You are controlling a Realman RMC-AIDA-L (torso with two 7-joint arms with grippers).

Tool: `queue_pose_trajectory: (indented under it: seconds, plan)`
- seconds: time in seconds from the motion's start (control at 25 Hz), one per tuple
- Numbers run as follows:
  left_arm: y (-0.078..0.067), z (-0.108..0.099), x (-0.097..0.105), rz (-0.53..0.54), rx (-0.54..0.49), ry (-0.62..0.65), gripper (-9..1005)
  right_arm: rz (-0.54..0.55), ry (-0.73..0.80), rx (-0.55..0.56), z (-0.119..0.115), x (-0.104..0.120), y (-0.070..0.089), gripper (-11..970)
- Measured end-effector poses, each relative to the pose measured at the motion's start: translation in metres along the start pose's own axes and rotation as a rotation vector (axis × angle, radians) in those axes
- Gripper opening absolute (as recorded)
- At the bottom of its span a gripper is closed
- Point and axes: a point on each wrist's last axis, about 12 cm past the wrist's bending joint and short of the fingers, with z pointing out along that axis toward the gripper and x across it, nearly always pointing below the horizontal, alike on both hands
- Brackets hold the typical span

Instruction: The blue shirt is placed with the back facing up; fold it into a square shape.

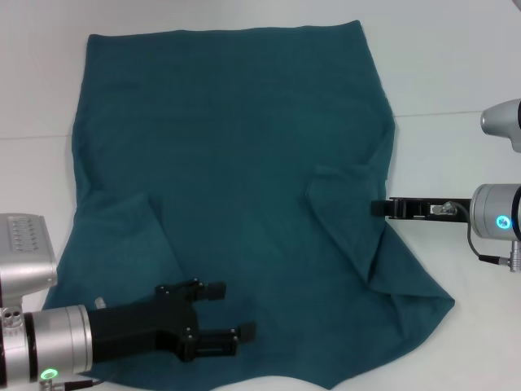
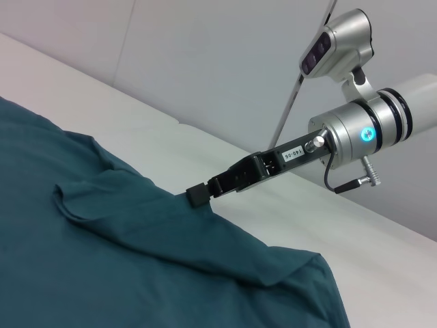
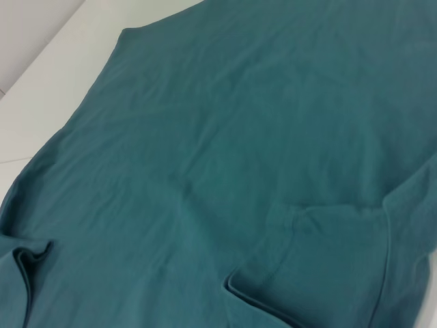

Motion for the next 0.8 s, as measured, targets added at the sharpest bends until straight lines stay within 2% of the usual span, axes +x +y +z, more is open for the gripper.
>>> queue_pose_trajectory:
  seconds: [0.4, 0.6, 0.8]
  plan:
    - [-0.0002, 0.0, 0.0004, -0.002, 0.0, 0.0, 922, 0.005, 0.004, -0.001, 0.0003, 0.0018, -0.0002, 23]
    - [-0.0006, 0.0003, 0.0007, -0.002, 0.001, -0.001, 922, 0.009, 0.006, -0.003, 0.0002, 0.0025, -0.0002, 111]
    - [-0.0006, 0.0003, 0.0007, -0.003, 0.001, -0.001, 922, 0.006, 0.006, -0.004, -0.0001, 0.0013, 0.0004, 113]
